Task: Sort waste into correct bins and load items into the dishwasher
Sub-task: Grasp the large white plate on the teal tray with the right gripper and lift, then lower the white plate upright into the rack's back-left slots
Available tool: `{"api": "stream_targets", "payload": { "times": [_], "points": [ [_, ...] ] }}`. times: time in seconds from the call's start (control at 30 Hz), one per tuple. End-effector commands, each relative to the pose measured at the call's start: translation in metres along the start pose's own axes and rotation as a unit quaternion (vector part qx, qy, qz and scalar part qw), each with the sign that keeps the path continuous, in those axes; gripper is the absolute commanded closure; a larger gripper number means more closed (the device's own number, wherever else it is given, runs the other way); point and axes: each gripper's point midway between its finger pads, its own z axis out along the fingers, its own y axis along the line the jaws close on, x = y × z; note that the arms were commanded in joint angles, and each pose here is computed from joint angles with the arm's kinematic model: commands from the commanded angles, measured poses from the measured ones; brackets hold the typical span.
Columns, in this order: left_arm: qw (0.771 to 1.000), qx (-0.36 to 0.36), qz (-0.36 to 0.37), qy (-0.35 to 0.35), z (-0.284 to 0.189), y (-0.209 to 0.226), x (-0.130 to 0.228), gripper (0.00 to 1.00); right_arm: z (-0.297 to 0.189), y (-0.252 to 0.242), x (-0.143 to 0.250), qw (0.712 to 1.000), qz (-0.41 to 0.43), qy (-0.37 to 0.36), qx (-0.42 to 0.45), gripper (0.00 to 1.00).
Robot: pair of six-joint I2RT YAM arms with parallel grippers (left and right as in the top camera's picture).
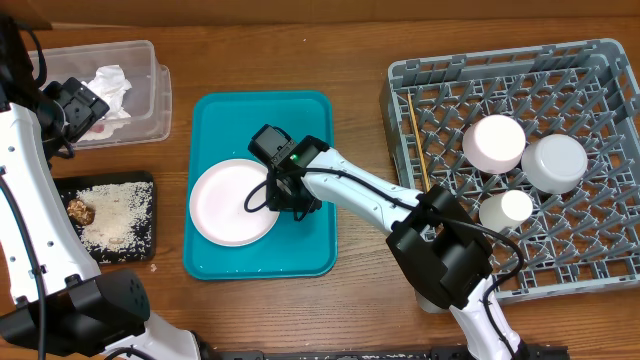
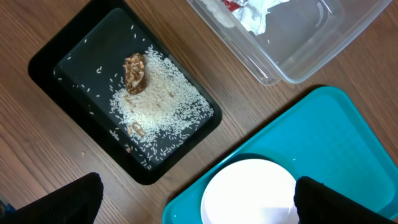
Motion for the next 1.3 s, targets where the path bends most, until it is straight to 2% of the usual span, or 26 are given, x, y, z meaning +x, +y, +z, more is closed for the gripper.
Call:
{"api": "stream_targets", "payload": {
  "times": [0.0, 0.1, 0.23, 0.37, 0.43, 0.63, 0.73, 0.77, 0.93, 1.07, 1.27],
  "points": [
    [1.000, -0.003, -0.007, 0.007, 0.004, -0.001, 0.002, 0.00, 0.004, 0.000, -0.001, 1.000, 0.006, -0.001, 0.000, 0.60],
    [1.000, -0.003, -0.007, 0.007, 0.004, -0.001, 0.002, 0.00, 0.011, -0.006, -0.001, 1.000, 0.006, -0.007, 0.009, 0.61],
    [1.000, -0.003, -0.007, 0.007, 0.004, -0.001, 0.002, 0.00, 0.021, -0.012, 0.002, 1.000, 0.022, -0.006, 0.009, 0.71],
    [1.000, -0.003, -0.007, 0.007, 0.004, -0.001, 0.002, 0.00, 0.021, -0.012, 0.002, 1.000, 0.025, -0.005, 0.008, 0.90],
    [1.000, -0.003, -0.007, 0.007, 0.004, -0.001, 0.002, 0.00, 0.019, -0.010, 0.001, 1.000, 0.024, -0.006, 0.006, 0.96],
    [1.000, -0.003, -0.007, 0.007, 0.004, -0.001, 0.002, 0.00, -0.057, -0.030, -0.052, 0.998, 0.027, -0.058, 0.009, 0.96],
    [1.000, -0.003, -0.007, 0.007, 0.004, -0.001, 0.002, 0.00, -0.117, -0.065, -0.089, 0.993, 0.021, -0.113, 0.042, 0.96],
    [1.000, -0.003, -0.007, 0.007, 0.004, -0.001, 0.002, 0.00, -0.163, -0.101, -0.111, 0.983, 0.029, -0.158, 0.084, 0.96],
    [1.000, -0.003, -0.007, 0.007, 0.004, -0.001, 0.002, 0.00, -0.262, -0.204, -0.139, 0.946, 0.073, -0.249, 0.195, 0.96],
    [1.000, -0.003, -0.007, 0.007, 0.004, -0.001, 0.002, 0.00, -0.299, -0.266, -0.144, 0.919, 0.125, -0.278, 0.252, 0.96],
    [1.000, -0.003, -0.007, 0.007, 0.004, -0.001, 0.002, 0.00, -0.304, -0.326, -0.141, 0.889, 0.171, -0.273, 0.325, 0.96]
  ]
}}
